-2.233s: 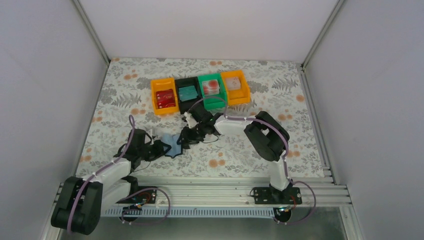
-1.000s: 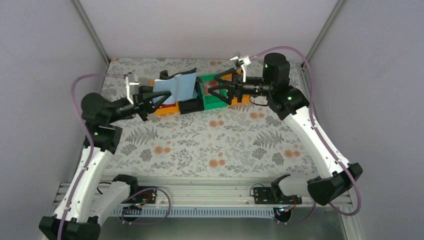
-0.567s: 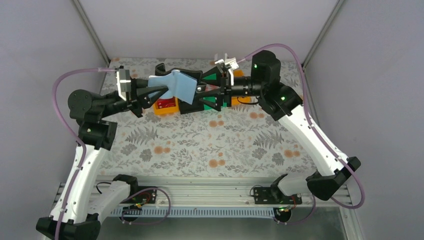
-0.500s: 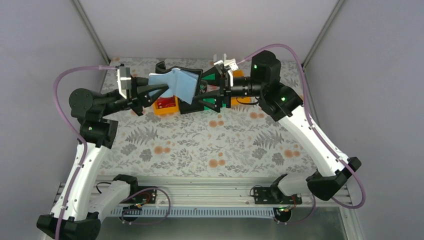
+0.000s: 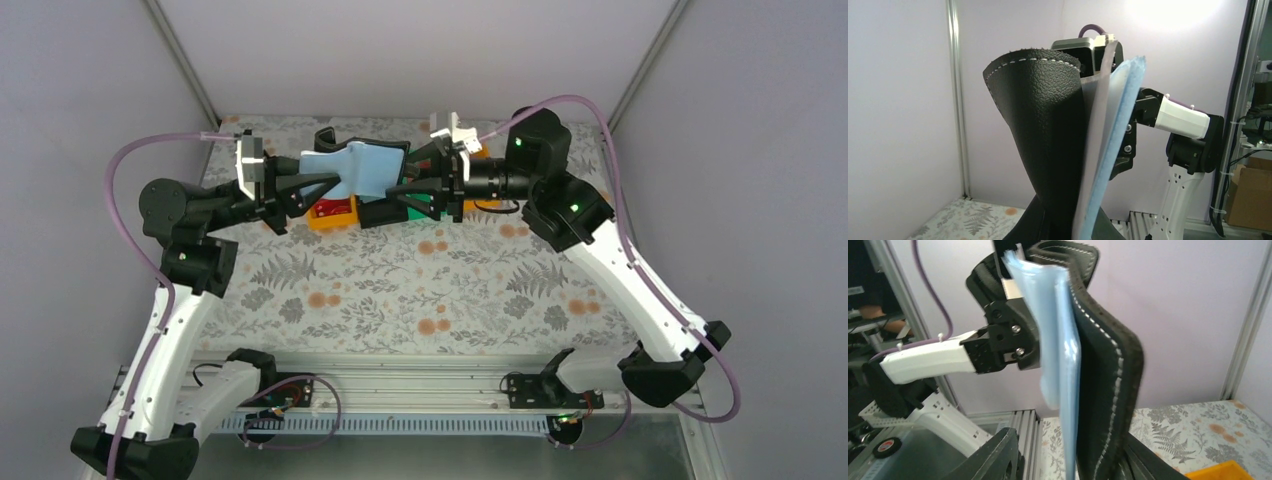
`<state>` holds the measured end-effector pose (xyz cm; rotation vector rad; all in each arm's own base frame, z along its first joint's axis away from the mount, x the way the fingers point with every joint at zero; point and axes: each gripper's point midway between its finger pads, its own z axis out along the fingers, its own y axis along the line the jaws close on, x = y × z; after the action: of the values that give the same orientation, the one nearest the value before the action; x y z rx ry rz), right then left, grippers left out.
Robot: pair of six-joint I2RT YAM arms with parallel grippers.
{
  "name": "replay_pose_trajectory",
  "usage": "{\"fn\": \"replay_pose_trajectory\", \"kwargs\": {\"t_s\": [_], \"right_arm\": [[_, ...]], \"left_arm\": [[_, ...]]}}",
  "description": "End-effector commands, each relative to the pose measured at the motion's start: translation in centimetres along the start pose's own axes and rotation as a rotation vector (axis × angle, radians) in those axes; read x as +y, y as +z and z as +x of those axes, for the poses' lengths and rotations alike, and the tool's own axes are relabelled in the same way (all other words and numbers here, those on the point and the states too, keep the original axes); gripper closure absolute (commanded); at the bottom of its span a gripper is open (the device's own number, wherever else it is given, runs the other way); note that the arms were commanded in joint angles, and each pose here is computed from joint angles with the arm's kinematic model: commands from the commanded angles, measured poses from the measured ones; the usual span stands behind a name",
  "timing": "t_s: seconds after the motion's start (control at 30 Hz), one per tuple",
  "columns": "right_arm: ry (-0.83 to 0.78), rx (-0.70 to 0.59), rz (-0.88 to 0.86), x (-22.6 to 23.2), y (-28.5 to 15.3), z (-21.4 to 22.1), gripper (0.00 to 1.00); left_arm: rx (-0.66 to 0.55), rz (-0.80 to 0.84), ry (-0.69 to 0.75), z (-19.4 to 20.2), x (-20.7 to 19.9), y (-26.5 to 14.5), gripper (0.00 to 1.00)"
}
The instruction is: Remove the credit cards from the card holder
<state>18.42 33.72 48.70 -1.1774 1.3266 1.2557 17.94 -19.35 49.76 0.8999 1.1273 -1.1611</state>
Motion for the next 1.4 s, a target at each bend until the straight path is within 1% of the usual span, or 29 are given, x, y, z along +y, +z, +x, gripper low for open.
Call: {"fn": "replay_pose_trajectory", "kwargs": {"t_s": [0.0,0.07,0.2,0.3,0.4,0.5,0.57,0.6,0.67,0.8,0.83,0.97,1.1,1.2,1.37], "right_arm": [[-0.139,0.000,-0.024,2.6,-2.7,-0.5,0.55],[-0.131,0.004,0.000,2.0,-3.3,-0.5,0.56],[-0.106,0.005,-0.003,1.4,-2.9,-0.4,0.57],[-0.091,0.000,-0.022,1.4,-2.6,-0.6,0.58],[-0.086,-0.013,-0.042,1.5,-2.4,-0.9,0.57],[-0.059,-0.015,-0.036,0.9,-2.0,-0.9,0.62],[-0.047,-0.023,-0.068,1.3,-1.5,-1.3,0.62],[-0.043,-0.029,-0.091,1.6,-1.2,-1.4,0.60],[-0.041,-0.038,-0.132,2.4,-0.4,-1.8,0.53],[-0.029,-0.040,-0.163,3.4,1.6,-1.8,0.51],[-0.029,-0.043,-0.169,3.7,2.0,-1.9,0.49],[-0.015,-0.053,-0.119,3.8,3.7,-2.4,0.39],[0.020,-0.076,-0.004,2.1,4.4,-2.7,0.37],[0.045,-0.096,0.040,1.2,5.0,-3.1,0.35],[0.072,-0.094,0.086,0.1,6.1,-3.5,0.36]], "left_arm": [[0.001,0.054,0.093,-1.0,-2.1,-0.2,0.98],[0.008,0.075,0.121,-0.7,-2.6,-0.3,0.98],[0.024,0.103,0.174,-0.3,-3.5,-0.6,0.98],[0.026,0.105,0.178,-0.4,-3.6,-0.5,0.98],[0.036,0.097,0.170,-0.1,-3.4,-0.5,0.98],[0.038,0.099,0.165,0.2,-3.3,-0.4,0.98],[0.039,0.094,0.158,0.4,-3.1,-0.4,0.98],[0.037,0.086,0.152,0.4,-2.9,-0.3,0.98],[0.030,0.066,0.129,0.5,-2.4,-0.2,0.98],[0.016,0.038,0.115,0.3,-1.8,-0.1,0.98],[0.015,0.028,0.105,0.4,-1.5,-0.1,0.98],[0.011,0.008,0.070,0.6,-1.0,-0.1,0.98],[0.016,0.005,0.061,0.9,-0.9,-0.1,0.98],[0.021,0.003,0.049,1.2,-0.8,-0.1,0.98],[0.021,0.002,0.042,1.2,-0.8,-0.1,0.98]]}}
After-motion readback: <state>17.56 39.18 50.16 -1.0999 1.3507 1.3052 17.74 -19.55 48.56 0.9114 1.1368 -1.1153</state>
